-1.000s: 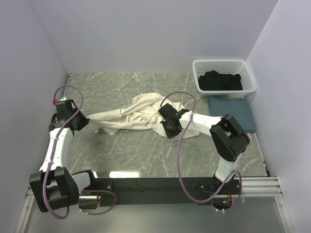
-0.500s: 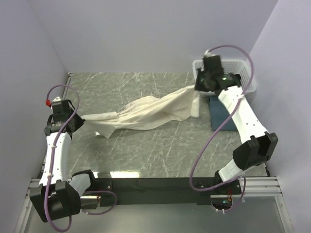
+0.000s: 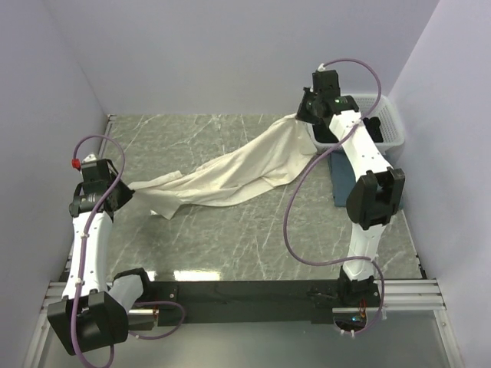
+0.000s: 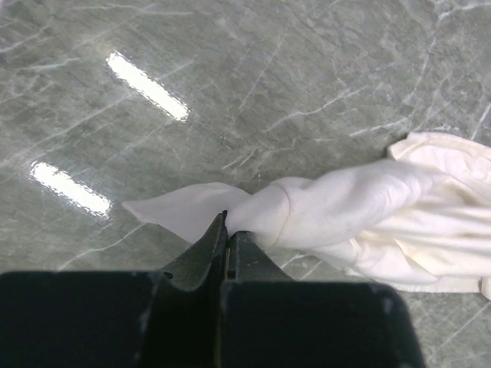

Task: Fold and stack the t-shirts
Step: Flatten the tshirt out

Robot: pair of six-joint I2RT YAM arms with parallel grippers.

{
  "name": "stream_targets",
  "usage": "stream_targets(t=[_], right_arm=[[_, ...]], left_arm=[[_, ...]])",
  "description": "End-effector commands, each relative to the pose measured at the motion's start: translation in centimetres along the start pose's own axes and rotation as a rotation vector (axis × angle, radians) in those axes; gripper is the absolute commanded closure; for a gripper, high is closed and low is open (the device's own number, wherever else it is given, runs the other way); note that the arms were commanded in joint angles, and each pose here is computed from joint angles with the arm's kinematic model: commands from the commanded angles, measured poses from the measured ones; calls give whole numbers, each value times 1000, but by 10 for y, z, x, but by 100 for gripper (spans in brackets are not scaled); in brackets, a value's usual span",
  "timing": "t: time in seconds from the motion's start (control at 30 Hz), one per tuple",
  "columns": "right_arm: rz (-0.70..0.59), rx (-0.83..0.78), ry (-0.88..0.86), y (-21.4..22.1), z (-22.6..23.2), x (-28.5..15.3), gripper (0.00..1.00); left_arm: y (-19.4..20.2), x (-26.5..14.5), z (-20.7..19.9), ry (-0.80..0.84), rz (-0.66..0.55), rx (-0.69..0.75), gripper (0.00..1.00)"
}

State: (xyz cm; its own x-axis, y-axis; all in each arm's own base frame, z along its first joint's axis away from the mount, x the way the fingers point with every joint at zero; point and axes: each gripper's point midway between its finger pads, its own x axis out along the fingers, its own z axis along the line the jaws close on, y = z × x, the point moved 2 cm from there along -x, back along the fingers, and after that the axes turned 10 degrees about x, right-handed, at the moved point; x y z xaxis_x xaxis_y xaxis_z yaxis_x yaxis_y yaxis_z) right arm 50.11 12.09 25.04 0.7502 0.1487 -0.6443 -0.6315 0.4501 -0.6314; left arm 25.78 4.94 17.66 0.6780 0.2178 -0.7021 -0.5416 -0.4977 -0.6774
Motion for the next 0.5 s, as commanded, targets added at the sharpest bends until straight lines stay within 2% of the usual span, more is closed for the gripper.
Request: stream_targets(t=[0.0,0.07,0.1,0.13,0.17,0.2,0.27,0.3,0.33,0.47], right_arm=[[-229,29,-162,-45,41,-23,95],[-350,21,-222,-55,54,-29,75],[-361,26,-235,-55,57,-26,48],[-334,31,-217,-51,54,-21,40],[-331,22,-237,-59,64,-28,36],[-290,-5,-218,-50,63,-19,33],[-203,-48,-191,-23,61,-16,33],[-200,-71,-196,-17,62,-24,34],[-137,-88,-163,13,48,-13,35],[53,-179,-253,97,46,-16,46]], left_arm=[[-11,-3,-10,57,-30,7,99],[-9,-1,-16,90,-19,0,99],[-9,-2,-20,114,-15,-4,99],[-9,-2,-22,126,-16,-7,99],[-10,-1,-24,135,-14,-9,99],[-9,-1,-25,144,-7,-11,99],[-8,1,-27,152,-1,-10,99],[-9,1,-27,156,-3,-12,99],[-8,2,-27,157,-1,-13,99],[-6,4,-29,166,7,-21,99]])
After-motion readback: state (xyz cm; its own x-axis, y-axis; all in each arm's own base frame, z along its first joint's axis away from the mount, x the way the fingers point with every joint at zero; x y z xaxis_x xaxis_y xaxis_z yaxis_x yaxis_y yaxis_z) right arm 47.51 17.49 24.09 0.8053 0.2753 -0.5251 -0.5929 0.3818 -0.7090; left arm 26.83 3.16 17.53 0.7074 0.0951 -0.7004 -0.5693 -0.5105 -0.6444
